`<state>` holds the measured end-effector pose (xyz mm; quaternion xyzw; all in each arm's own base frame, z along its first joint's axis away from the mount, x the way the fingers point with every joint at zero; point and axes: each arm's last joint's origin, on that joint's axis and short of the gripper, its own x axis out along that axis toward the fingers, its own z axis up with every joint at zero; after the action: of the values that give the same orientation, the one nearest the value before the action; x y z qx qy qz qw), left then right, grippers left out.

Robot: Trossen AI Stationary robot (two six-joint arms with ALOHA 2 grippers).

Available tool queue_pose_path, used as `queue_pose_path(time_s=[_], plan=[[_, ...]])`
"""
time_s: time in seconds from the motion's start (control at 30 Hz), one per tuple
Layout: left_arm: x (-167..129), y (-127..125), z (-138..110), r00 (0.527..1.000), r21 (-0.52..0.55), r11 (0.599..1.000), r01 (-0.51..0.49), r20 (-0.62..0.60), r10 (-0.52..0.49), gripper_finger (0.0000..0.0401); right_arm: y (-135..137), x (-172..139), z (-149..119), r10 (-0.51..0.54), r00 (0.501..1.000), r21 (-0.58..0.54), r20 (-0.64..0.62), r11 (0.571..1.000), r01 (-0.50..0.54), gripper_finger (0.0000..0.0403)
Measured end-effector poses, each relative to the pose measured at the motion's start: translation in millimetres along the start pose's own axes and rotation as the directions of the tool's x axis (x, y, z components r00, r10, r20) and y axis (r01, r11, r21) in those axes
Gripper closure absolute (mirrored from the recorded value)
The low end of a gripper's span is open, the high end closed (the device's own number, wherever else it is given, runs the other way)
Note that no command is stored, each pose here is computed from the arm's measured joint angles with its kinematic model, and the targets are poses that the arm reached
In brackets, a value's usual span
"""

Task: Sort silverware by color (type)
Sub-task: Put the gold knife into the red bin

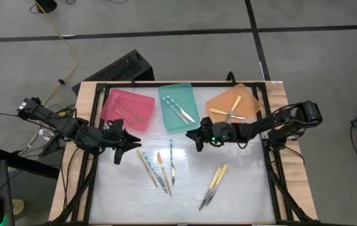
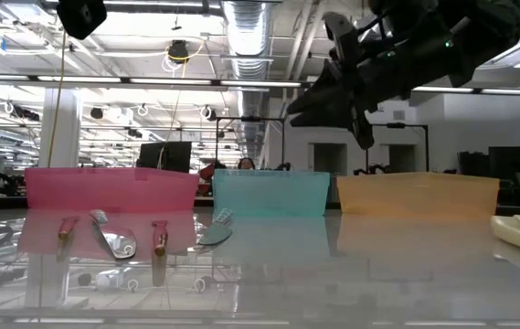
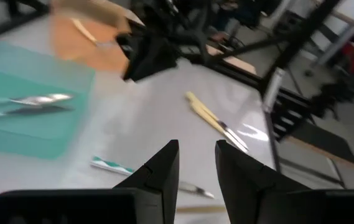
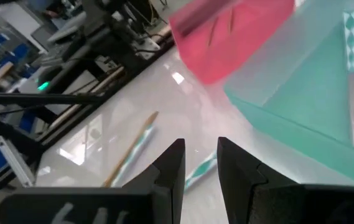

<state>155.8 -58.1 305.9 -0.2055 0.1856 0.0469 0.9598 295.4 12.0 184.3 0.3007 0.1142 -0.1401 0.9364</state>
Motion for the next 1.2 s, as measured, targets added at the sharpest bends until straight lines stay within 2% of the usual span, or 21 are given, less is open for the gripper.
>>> queue_pose_path(time_s=[0.1,0.23,0.37,0.53,0.77,1.0,1.2], plan=[[-0.1,-2.0,-1.5,0.997,-0.002,0.998,0.069,-0.047,-0.069,0.0312,8.9,-2.7,-2.7,0.008,0.999,0.008,0.041,1.000,-0.008,0.0301],[-0.5,-3.9,-3.2,0.985,0.002,0.990,0.139,-0.099,-0.138,0.0312,20.7,-6.7,-3.0,0.025,0.992,0.083,0.123,0.996,-0.035,0.0301],[-1.1,-5.9,-4.4,0.973,0.027,0.981,0.195,-0.132,-0.189,0.0312,29.1,-9.9,-6.3,0.022,0.989,0.095,0.149,0.995,-0.036,0.0301],[-0.8,-13.8,-10.8,0.959,0.130,0.960,0.249,-0.173,-0.226,0.0312,45.6,-12.7,-6.5,0.058,0.985,0.097,0.163,0.992,-0.074,0.0301],[20.1,-27.0,-30.2,0.937,0.253,0.929,0.272,-0.292,-0.195,0.0312,59.8,-20.0,-15.5,0.055,0.983,0.093,0.177,0.993,-0.072,0.0301],[54.2,-33.1,-55.1,0.914,0.384,0.891,0.243,-0.397,-0.078,0.0312,68.3,-26.8,-25.3,0.040,0.983,0.087,0.177,0.995,-0.057,0.0301],[78.9,-34.5,-77.5,0.859,0.459,0.835,0.304,-0.511,-0.031,0.0312,73.5,-31.0,-31.5,0.053,0.986,0.078,0.160,0.995,-0.066,0.0301]])
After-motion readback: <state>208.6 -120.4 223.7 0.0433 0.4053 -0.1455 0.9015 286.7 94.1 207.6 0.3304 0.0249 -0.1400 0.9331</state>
